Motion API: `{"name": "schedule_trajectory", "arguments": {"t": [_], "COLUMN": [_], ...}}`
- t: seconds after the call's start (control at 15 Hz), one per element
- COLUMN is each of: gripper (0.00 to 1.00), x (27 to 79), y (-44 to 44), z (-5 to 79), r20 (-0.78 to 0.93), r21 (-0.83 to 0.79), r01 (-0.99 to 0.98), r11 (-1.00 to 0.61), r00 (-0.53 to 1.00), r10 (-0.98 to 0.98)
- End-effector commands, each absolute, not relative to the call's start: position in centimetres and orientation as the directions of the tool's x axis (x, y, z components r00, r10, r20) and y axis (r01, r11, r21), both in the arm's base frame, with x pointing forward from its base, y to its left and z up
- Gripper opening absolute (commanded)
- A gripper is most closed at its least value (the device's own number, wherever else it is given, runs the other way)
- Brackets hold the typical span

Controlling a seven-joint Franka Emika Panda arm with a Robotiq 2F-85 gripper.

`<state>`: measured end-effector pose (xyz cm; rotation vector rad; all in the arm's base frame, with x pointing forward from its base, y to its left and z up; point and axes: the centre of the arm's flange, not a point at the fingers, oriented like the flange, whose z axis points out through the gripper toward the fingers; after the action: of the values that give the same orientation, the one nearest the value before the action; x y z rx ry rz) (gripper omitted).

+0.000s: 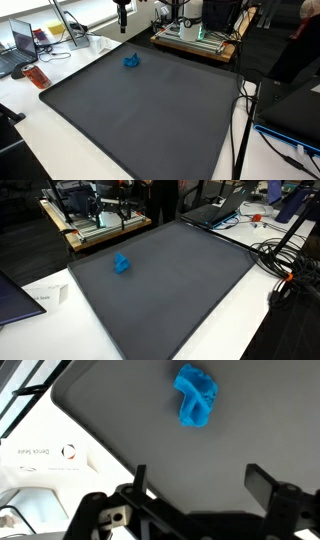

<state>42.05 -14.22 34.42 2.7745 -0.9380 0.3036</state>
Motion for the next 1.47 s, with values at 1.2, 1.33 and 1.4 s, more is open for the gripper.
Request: {"name": "schedule_trajectory", "arguments": {"t": [1.2,1.33,1.4], "gripper": [1.00,1.00,1.00], "x": [44.3,45.3,45.8], "y": [-11.8,-12.6,-13.0], "z": [23.7,22.8,22.4], "r20": [-0.095,-0.127,-0.153], "r21": [0.261,0.248,0.236], "r01": [0.241,0.300,0.327], "r11": [-0.935,-0.921,-0.915], "r00": [0.970,0.953,0.943], "r10": [0.223,0.276,0.297]}}
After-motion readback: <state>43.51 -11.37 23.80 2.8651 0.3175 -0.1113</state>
